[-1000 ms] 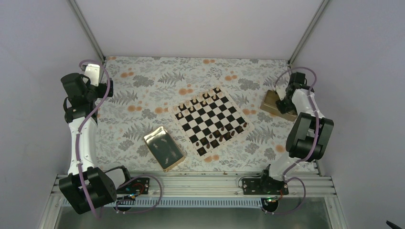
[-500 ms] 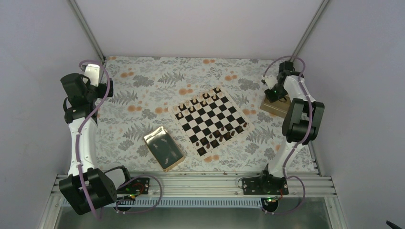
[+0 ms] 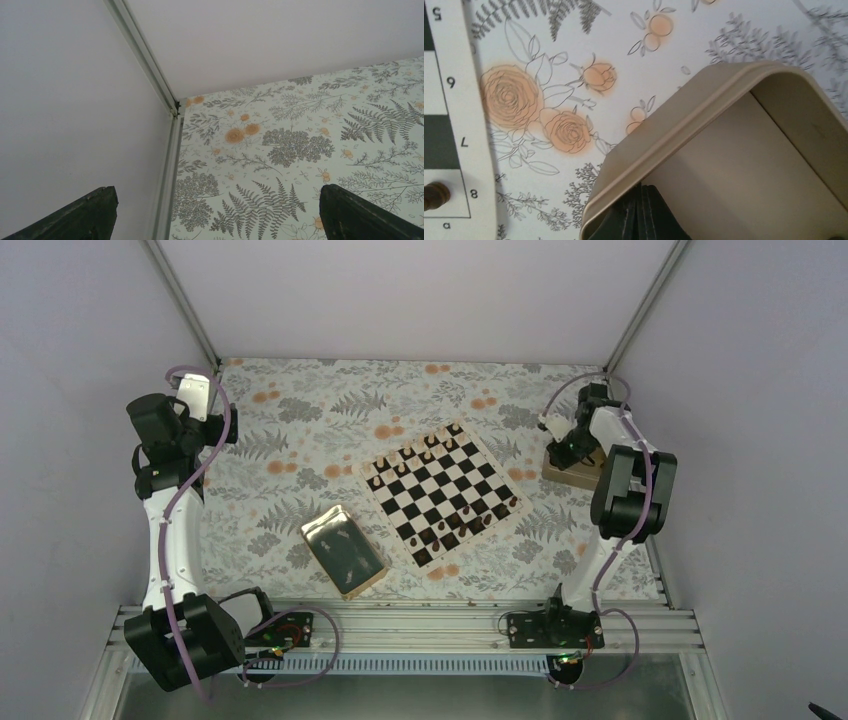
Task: Set up the chess pieces on the board
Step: Adjust the storage box at the center of the board, then pick up the chess piece from the storage box, then place the chess piece on the chessboard.
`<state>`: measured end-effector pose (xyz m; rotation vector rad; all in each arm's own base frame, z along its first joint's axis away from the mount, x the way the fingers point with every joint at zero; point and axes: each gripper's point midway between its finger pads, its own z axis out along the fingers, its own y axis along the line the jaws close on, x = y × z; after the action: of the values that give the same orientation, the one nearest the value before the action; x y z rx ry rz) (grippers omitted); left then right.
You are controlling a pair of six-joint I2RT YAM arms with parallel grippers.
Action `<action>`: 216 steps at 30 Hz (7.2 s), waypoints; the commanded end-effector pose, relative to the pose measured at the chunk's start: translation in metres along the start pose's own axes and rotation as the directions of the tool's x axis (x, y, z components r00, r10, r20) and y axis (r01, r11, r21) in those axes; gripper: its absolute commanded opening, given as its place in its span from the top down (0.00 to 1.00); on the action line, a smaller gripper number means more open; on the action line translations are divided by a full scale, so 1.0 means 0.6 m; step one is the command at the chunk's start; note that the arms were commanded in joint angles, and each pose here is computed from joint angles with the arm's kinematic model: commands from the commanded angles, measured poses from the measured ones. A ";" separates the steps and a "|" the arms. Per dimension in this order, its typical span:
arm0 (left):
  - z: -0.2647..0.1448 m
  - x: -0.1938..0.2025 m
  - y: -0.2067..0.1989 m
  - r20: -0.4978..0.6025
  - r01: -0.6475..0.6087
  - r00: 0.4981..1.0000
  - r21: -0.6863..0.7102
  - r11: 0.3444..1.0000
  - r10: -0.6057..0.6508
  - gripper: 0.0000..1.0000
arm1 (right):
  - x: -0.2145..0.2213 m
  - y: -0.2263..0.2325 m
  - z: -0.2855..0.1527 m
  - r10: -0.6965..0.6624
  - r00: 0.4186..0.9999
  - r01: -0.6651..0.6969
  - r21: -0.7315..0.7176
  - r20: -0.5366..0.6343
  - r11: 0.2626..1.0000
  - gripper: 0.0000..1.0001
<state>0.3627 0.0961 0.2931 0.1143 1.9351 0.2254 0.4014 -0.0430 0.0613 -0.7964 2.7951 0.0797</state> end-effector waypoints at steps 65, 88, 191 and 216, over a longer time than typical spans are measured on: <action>-0.011 -0.021 -0.009 0.060 0.007 0.998 0.040 0.999 -0.010 0.00 | 0.060 0.112 -0.013 -0.220 0.968 0.218 -0.032 -0.118 0.975 0.96; -0.018 -0.025 -0.006 0.070 -0.001 0.998 0.021 1.000 0.000 0.00 | 0.186 0.151 -0.182 -0.138 0.990 0.139 0.034 -0.011 0.990 0.88; 0.058 -0.028 0.003 0.044 0.009 0.999 0.073 0.997 -0.012 0.00 | -0.031 0.188 -0.127 -0.566 0.795 0.582 -0.013 0.218 0.813 0.92; 0.067 -0.017 0.005 0.018 0.012 1.000 0.071 0.997 -0.014 0.00 | -0.017 0.312 0.029 -0.637 0.752 0.659 -0.192 0.169 0.727 0.91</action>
<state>0.4026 0.0994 0.2737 0.1547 1.9552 0.1425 0.3116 0.1189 0.0519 -1.7575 2.2756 0.3185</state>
